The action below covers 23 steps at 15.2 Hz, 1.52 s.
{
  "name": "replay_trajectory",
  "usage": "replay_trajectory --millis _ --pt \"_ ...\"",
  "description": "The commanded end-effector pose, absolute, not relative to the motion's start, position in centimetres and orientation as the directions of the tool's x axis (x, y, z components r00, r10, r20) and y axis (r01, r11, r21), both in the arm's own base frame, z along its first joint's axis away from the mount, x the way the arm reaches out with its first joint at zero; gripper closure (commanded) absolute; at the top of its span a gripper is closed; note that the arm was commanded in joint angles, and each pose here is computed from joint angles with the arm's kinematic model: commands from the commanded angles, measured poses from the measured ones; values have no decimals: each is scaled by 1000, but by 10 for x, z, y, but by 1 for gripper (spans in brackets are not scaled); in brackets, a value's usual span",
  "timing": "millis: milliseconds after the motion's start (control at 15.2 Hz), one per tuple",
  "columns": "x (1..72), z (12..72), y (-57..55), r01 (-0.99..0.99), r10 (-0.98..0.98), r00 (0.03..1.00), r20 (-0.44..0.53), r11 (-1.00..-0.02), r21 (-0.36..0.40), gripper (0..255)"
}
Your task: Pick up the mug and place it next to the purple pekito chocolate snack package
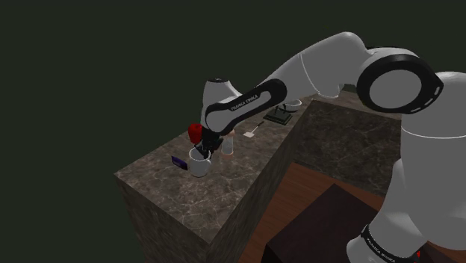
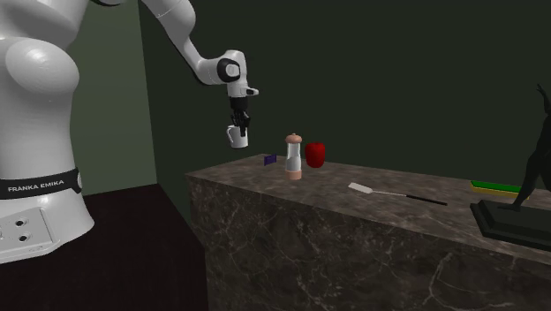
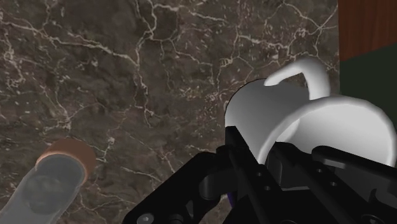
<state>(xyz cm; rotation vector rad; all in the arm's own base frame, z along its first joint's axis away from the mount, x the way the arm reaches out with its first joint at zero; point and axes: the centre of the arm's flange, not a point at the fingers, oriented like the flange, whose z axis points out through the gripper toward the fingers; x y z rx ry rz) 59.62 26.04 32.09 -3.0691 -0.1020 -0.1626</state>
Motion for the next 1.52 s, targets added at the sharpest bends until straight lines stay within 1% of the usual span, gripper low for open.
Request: replay_trajectory --millis 0,1122,1452 --pt "596 310 259 70 63 992 109 -996 -63 255" --pt "596 221 259 70 63 992 109 -996 -63 255" --pt "596 221 259 70 63 992 109 -996 -63 255"
